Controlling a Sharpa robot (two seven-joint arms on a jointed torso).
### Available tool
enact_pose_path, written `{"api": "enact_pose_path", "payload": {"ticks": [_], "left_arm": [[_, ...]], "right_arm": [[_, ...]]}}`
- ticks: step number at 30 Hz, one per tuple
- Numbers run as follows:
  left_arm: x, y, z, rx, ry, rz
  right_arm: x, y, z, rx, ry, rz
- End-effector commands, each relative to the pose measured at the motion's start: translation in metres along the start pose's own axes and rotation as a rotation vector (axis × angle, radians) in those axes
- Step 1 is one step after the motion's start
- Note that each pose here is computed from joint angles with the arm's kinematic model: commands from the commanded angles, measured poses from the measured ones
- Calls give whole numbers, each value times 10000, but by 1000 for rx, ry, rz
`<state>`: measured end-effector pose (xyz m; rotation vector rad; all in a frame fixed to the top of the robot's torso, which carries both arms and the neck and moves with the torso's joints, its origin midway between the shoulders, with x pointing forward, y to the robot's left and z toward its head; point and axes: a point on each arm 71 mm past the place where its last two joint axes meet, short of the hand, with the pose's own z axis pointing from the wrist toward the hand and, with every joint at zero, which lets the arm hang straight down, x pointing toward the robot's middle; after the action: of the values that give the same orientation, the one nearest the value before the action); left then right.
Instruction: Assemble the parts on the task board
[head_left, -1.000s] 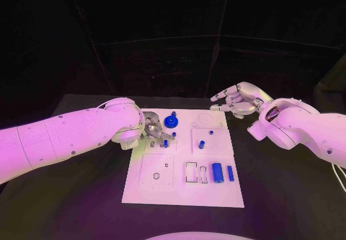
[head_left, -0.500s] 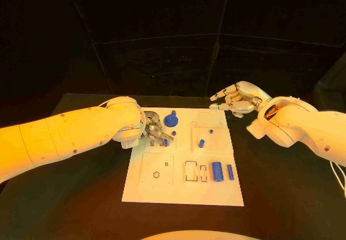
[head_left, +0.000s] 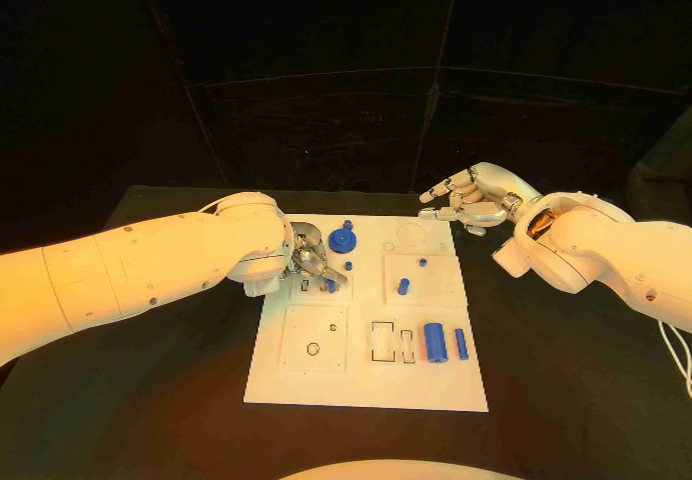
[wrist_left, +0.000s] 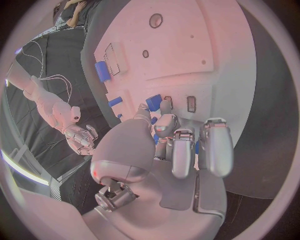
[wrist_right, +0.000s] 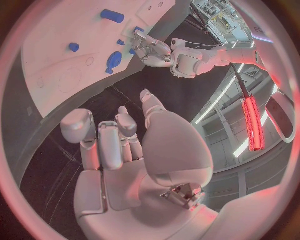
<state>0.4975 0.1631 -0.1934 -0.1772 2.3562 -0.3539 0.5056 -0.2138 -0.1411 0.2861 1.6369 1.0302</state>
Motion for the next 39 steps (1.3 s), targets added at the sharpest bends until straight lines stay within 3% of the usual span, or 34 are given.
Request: {"api": "enact_pose_path", "payload": {"ticks": [1,16,23,30,39], "left_arm": [[-8,-15,-5,6,-7,7],[3,-68,-15,69,-3,-13],[-12,-67,-27,88,-28,-37],[-37,-37,-82,125,-79,-75],[-65,41,-210,177,-211,-133]], "right_arm": [[4,12,10,-3,14,-13],[16,10,27,0,20,-15],[24,16,34,-1,22,-14],[21,15,34,-2,20,-15],[-9,-6,9,1,11,-17]]}}
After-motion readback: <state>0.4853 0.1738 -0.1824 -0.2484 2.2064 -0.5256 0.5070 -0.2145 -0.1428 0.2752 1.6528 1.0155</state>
